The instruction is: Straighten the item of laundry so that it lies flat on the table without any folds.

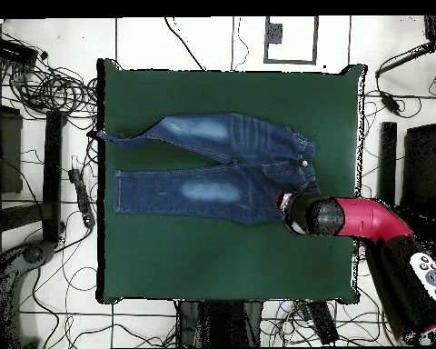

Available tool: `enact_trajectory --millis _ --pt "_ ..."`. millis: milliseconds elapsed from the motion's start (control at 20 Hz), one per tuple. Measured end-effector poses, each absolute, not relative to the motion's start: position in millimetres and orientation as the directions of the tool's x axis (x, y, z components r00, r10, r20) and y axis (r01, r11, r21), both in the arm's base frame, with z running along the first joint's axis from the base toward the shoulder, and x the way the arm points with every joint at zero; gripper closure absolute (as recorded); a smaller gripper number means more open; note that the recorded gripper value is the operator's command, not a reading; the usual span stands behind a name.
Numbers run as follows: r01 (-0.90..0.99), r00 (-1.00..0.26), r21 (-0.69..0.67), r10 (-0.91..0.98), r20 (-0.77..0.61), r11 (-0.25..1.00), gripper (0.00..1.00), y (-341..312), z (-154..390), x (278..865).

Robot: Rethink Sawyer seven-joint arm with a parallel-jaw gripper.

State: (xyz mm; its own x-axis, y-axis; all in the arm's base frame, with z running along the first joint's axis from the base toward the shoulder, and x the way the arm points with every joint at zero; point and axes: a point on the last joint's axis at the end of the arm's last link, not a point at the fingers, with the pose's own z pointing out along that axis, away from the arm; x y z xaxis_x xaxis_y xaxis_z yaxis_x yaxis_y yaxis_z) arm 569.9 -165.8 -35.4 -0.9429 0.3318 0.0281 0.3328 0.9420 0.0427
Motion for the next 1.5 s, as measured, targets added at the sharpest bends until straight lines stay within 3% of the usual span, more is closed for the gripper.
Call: enact_trajectory --millis 950,1500 --pt "0.323 -0.946 -0.067 0.323 -0.002 0.944 1.00 -200.4 -9.9 561.6" --pt "0.266 -0.963 -0.092 0.270 0.028 0.960 1.00 -165.0 -17.2 560.8"
